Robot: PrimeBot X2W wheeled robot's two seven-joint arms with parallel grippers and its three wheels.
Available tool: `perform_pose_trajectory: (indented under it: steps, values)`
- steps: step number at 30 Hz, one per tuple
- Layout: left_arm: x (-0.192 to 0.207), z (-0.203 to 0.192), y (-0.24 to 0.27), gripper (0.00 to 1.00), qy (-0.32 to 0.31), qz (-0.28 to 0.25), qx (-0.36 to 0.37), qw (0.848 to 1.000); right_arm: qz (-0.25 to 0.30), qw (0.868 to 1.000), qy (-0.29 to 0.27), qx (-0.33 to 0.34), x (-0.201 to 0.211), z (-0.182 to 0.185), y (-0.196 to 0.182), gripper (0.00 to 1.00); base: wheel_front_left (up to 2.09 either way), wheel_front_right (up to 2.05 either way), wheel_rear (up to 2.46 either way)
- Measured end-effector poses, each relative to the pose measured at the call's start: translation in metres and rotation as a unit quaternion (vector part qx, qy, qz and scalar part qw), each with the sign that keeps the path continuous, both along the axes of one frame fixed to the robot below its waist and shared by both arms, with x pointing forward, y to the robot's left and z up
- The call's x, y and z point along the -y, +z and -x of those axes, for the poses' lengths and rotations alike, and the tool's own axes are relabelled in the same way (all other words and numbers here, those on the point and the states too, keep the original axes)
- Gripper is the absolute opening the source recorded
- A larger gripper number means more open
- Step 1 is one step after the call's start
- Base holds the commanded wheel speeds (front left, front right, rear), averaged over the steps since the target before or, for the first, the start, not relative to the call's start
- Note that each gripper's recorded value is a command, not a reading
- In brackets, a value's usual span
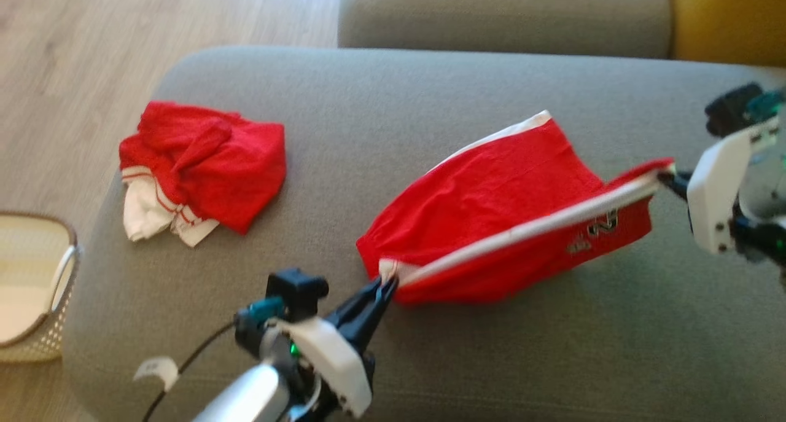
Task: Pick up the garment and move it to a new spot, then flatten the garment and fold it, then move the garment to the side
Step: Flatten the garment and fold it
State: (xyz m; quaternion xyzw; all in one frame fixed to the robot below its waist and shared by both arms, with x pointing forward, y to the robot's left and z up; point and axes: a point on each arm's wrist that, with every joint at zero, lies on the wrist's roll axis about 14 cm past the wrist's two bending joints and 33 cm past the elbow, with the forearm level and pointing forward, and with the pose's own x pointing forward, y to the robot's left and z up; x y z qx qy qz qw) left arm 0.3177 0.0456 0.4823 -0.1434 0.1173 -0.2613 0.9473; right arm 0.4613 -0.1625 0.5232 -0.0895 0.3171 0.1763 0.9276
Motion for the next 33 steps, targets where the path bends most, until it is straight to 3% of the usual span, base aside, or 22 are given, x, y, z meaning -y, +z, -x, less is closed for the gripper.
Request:
perform_pose_trajectory:
  steps: [20,33]
  values:
    - [-0.030,-0.100,-0.034,0.00,0.098,-0.025,-0.039,0.994,0.001,0.998,0.056,0.029,-0.070,-0.122,-0.039,0.00,0.00,0.00,0.00]
    - [-0.039,-0.114,-0.058,0.00,0.115,-0.031,-0.061,0.991,0.009,0.998,0.061,0.010,-0.081,-0.145,-0.082,0.00,0.00,0.00,0.00]
